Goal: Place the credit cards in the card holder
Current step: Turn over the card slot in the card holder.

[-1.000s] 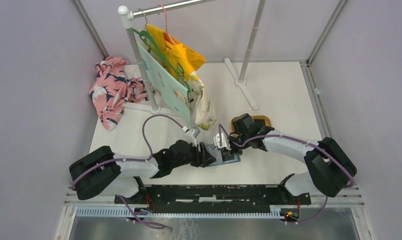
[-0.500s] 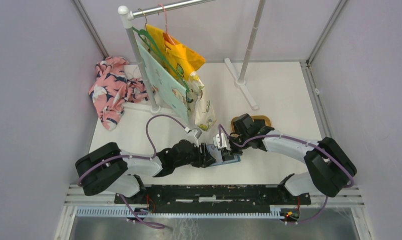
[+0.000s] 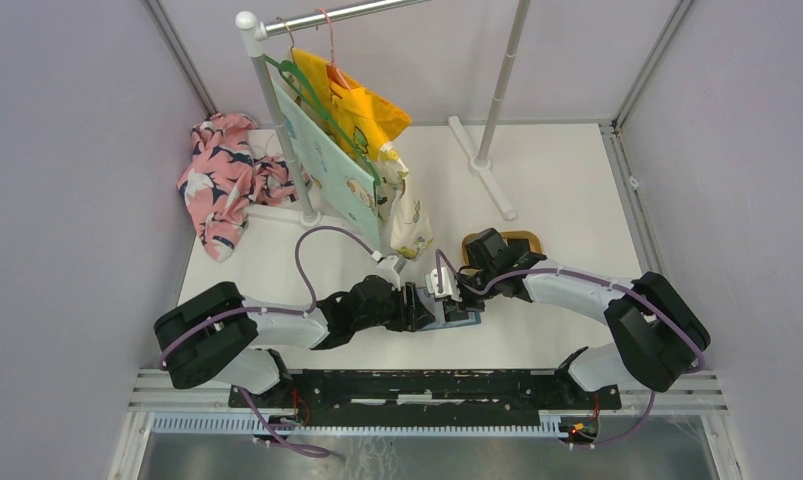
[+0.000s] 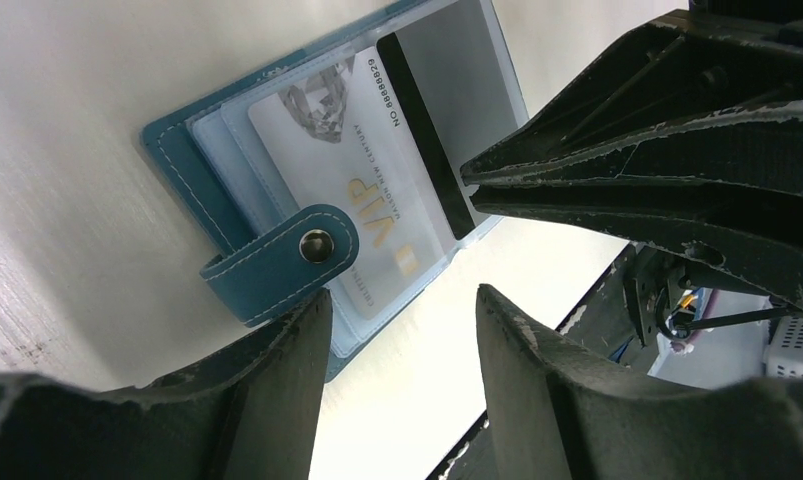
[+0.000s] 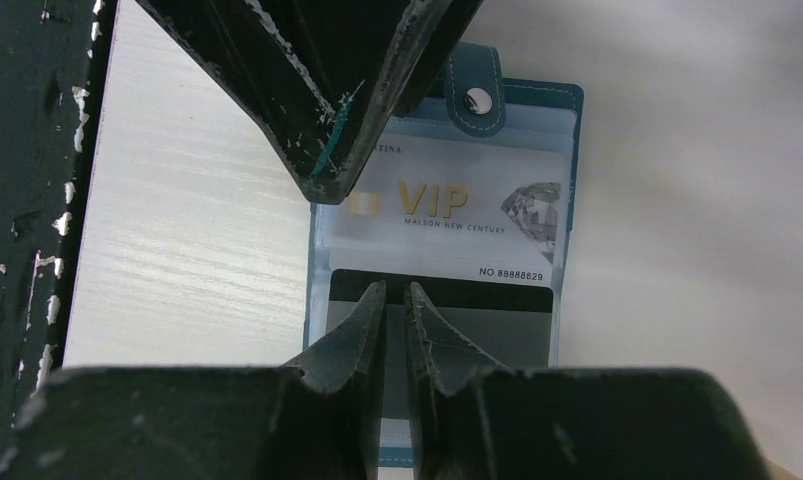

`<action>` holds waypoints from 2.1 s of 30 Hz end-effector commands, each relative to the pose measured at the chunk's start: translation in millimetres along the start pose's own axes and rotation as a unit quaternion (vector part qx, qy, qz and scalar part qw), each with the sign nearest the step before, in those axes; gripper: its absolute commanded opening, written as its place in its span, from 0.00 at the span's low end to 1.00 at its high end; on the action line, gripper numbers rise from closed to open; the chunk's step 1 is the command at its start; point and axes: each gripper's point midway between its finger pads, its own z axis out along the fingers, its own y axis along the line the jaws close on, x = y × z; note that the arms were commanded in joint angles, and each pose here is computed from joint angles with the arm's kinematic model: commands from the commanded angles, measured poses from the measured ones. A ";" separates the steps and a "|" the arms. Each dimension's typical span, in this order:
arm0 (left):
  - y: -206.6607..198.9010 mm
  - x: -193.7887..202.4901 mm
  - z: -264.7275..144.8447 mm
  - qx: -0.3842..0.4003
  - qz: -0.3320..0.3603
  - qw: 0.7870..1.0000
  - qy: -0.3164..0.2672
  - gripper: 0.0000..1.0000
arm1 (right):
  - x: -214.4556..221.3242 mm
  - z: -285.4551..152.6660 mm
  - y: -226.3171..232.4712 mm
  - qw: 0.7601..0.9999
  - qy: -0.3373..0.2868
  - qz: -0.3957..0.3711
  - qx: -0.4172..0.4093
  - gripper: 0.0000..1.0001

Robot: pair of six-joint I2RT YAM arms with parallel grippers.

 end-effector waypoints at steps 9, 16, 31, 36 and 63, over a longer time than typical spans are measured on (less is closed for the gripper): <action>-42.3 -21.6 0.1 0.093 -0.051 0.994 -0.018 0.62 | -21.2 -6.8 -10.8 0.999 -0.028 -0.023 0.011 0.17; -46.5 -21.7 1.5 0.117 -0.073 0.990 -0.014 0.62 | -25.1 -13.8 -14.9 0.999 -0.034 -0.025 0.023 0.17; -77.9 -32.0 13.4 0.202 -0.081 0.976 -0.018 0.63 | -22.4 -52.9 -47.9 0.992 -0.041 -0.001 0.119 0.20; -88.4 -35.1 20.0 0.231 -0.087 0.969 -0.019 0.63 | -18.6 -66.2 -57.3 0.988 -0.044 0.015 0.150 0.22; -20.2 -12.8 12.8 0.068 -0.035 0.997 -0.009 0.65 | 42.8 -17.3 -11.2 0.994 0.096 -0.051 0.012 0.12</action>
